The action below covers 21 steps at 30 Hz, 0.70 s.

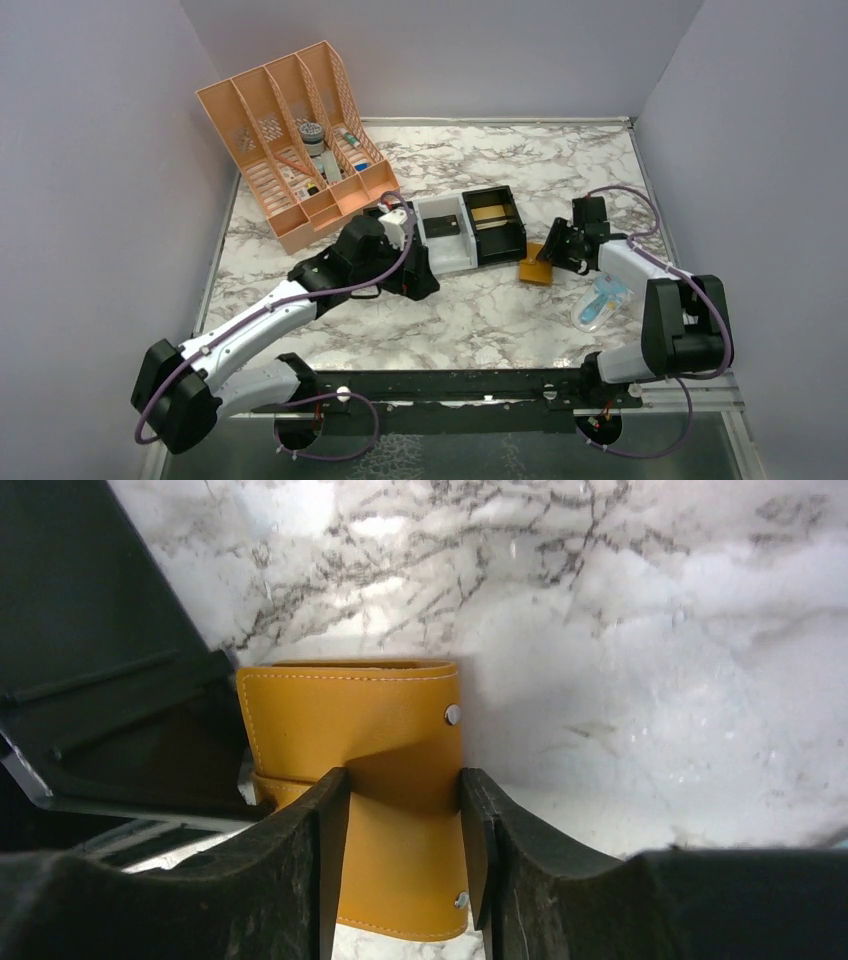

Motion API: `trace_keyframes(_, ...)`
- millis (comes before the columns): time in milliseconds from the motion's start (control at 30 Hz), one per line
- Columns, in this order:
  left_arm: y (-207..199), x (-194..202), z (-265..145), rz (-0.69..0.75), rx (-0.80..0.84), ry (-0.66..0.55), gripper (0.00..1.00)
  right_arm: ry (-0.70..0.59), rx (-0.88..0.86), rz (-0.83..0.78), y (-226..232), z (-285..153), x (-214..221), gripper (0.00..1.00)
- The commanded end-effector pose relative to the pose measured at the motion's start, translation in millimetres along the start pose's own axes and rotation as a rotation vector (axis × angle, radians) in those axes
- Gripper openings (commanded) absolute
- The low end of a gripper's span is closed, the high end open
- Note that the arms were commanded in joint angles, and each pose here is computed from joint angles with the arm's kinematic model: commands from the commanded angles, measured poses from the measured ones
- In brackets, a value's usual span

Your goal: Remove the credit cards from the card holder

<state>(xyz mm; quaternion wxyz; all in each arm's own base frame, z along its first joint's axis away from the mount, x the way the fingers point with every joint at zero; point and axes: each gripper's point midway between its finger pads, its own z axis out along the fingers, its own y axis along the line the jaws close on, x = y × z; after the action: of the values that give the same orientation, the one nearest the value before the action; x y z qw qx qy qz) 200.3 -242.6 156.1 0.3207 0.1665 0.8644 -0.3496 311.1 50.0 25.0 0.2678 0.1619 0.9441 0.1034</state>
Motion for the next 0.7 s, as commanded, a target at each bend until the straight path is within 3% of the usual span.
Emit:
trace_keyframes(0, -22.1, -25.7, 17.5, 0.063, 0.0, -0.071, 0.97, 0.094, 0.143, 0.026, -17.5, -11.4, 40.1, 0.42)
trace_keyframes(233, -30.0, -17.8, 32.4, 0.109, 0.051, -0.031, 0.96, 0.139, 0.255, 0.015, -5.7, -29.1, 74.1, 0.36)
trace_keyframes(467, -27.7, 7.9, 33.4, 0.106, 0.093, 0.018, 0.96, 0.259, 0.215, -0.045, 14.1, -43.7, 163.5, 0.34)
trace_keyframes(667, -22.1, 25.1, 30.0, 0.082, 0.103, 0.012, 0.96, 0.279, 0.174, -0.111, 29.9, -60.3, 198.0, 0.34)
